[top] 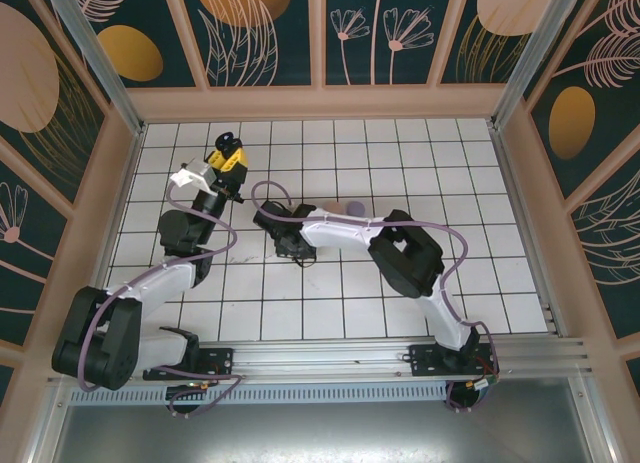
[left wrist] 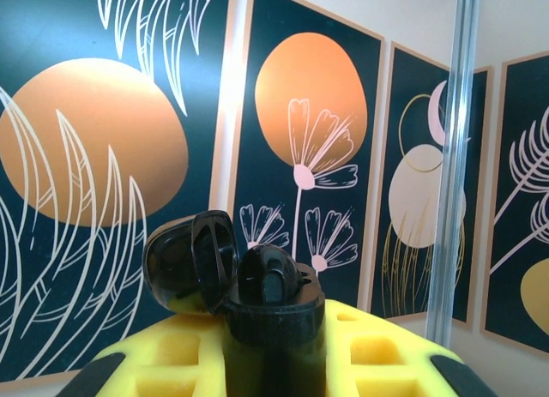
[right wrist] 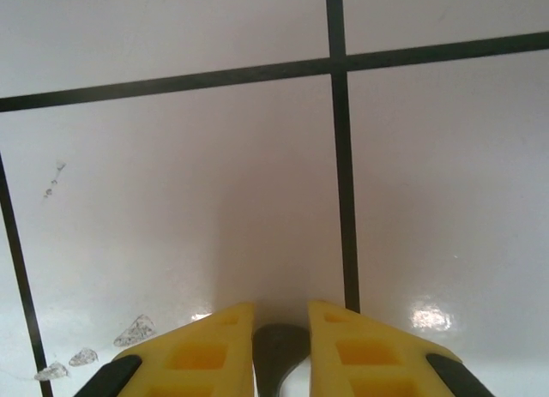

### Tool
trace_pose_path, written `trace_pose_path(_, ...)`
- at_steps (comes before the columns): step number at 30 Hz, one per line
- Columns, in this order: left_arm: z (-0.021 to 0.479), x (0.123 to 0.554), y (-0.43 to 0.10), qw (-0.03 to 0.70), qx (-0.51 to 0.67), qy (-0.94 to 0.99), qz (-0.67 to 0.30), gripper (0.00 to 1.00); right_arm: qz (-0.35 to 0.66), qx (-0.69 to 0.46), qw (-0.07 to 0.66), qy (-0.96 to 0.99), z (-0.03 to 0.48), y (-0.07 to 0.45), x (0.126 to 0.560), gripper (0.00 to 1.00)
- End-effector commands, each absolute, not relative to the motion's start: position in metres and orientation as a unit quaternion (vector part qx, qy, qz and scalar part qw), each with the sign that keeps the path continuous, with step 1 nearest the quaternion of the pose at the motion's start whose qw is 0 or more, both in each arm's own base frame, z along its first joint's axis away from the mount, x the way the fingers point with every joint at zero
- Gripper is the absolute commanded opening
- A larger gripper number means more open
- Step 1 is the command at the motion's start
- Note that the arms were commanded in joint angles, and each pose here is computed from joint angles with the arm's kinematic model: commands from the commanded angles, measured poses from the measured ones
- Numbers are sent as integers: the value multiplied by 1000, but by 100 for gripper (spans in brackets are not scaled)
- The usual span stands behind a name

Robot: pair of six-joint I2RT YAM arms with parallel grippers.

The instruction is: Insert the wireless bluetooth earbuds into the charging case

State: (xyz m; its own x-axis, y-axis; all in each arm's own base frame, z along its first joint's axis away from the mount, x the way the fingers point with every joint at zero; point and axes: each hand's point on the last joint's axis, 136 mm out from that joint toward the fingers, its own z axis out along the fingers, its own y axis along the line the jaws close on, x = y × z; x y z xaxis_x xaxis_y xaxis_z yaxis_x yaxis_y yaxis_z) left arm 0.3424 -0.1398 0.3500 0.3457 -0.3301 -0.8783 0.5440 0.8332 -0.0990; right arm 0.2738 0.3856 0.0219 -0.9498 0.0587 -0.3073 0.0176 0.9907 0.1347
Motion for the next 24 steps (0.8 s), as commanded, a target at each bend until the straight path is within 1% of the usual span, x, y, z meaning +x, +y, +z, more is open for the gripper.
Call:
trace_pose_path(1, 365, 329, -139, 823, 118, 480, -280, 0, 84, 33, 198, 976, 58, 378, 278, 19)
trace_pose_path(6, 371, 320, -146, 819, 138, 472, -296, 0, 106, 51, 245, 962, 102, 358, 282, 19)
trace_pose_path(10, 372, 311, -158, 806, 176, 469, -317, 0, 127, 65, 285, 948, 143, 338, 286, 19)
trace_pose_path(15, 360, 302, -181, 772, 238, 474, -351, 0, 164, 66, 347, 921, 211, 316, 296, 19)
trace_pose_path(19, 351, 291, -190, 757, 263, 465, -377, 0, 191, 54, 398, 896, 270, 303, 304, 19)
trace_pose_path(24, 339, 281, -208, 730, 299, 464, -404, 0, 238, 19, 454, 858, 337, 301, 304, 19)
